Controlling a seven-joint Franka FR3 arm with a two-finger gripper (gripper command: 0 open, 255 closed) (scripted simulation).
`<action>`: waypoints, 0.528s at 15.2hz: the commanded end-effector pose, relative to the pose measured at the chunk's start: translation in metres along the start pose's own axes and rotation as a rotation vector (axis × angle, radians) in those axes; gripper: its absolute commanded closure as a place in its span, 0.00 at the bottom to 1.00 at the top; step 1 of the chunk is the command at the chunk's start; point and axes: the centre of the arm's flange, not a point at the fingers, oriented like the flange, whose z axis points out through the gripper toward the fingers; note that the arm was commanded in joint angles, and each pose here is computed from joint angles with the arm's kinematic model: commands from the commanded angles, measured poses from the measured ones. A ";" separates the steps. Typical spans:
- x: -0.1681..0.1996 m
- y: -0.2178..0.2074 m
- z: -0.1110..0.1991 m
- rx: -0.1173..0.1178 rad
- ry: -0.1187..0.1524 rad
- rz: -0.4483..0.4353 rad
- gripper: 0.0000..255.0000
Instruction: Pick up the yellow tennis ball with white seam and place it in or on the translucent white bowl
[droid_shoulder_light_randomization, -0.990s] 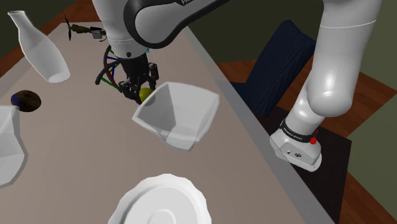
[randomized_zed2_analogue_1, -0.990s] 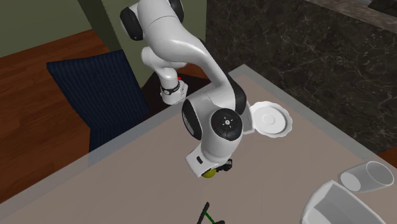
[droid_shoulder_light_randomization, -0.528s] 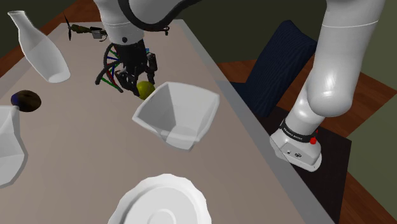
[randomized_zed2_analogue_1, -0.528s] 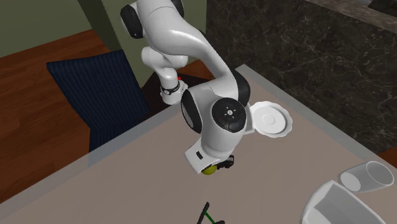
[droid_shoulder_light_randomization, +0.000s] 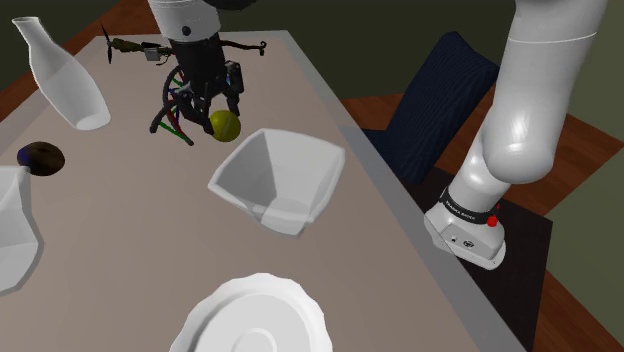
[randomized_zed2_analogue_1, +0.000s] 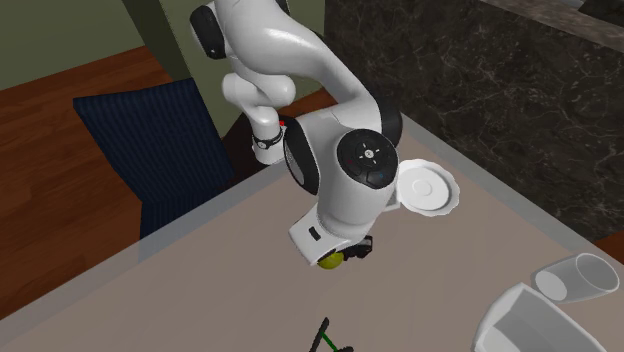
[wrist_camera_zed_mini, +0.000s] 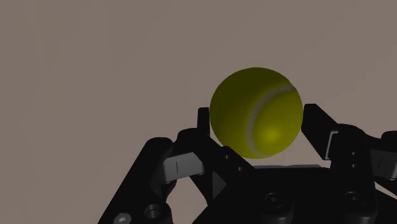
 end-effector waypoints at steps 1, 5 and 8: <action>-0.001 0.001 -0.010 0.000 0.000 0.000 1.00; -0.001 0.003 -0.031 0.000 0.000 0.000 1.00; -0.001 0.004 -0.047 0.000 0.000 0.000 1.00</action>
